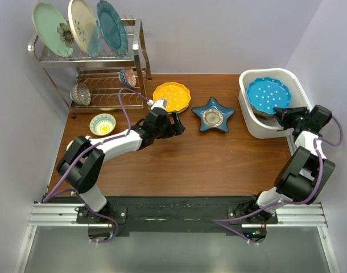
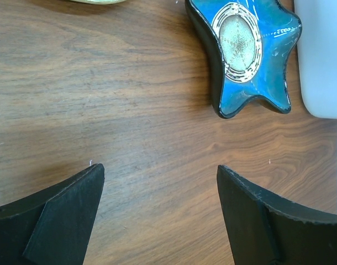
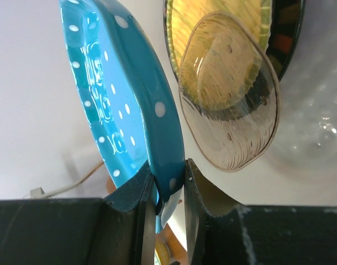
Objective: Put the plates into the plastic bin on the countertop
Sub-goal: Place the plate in the plastic bin.
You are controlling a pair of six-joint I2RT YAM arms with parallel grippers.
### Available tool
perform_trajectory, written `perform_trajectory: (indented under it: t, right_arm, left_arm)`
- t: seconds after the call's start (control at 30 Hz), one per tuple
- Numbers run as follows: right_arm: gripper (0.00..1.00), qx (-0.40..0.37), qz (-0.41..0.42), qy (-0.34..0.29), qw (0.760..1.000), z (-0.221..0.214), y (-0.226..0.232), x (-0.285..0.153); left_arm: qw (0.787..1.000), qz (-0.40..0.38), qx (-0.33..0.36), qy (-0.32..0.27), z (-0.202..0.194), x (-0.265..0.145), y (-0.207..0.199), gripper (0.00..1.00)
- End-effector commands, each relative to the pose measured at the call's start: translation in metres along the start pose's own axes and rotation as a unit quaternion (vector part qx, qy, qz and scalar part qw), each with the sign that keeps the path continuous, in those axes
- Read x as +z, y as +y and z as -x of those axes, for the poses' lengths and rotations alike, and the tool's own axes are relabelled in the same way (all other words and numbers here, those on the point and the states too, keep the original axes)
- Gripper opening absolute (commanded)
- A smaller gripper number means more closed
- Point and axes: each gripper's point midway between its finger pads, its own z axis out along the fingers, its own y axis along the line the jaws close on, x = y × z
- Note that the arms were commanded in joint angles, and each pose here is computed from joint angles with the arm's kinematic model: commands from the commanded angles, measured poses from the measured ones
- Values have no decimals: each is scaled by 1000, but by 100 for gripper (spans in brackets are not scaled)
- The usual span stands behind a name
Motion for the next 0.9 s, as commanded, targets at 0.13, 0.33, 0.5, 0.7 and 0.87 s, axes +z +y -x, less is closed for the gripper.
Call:
perform_trajectory:
  t: [0.13,0.33,0.5,0.7,0.87]
  right_arm:
    - [0,-31,81,-61,994,29,57,-15]
    - [0,-25,62,-80,995,37,49,-10]
    - [0,-22,49,-85,995,43,44,-5]
    - [0,-14,36,-83,996,46,33,7]
    - [0,-8,25,-86,996,50,25,15]
  left_arm:
    - [1000,-22,9,-16,12,2,-10,87]
    - [999,-33,14,-11,11,5,-14,87]
    - [999,-37,16,-9,10,6,-16,87]
    - [999,-42,16,-7,9,8,-18,87]
    - [998,-55,15,-15,11,8,-22,87]
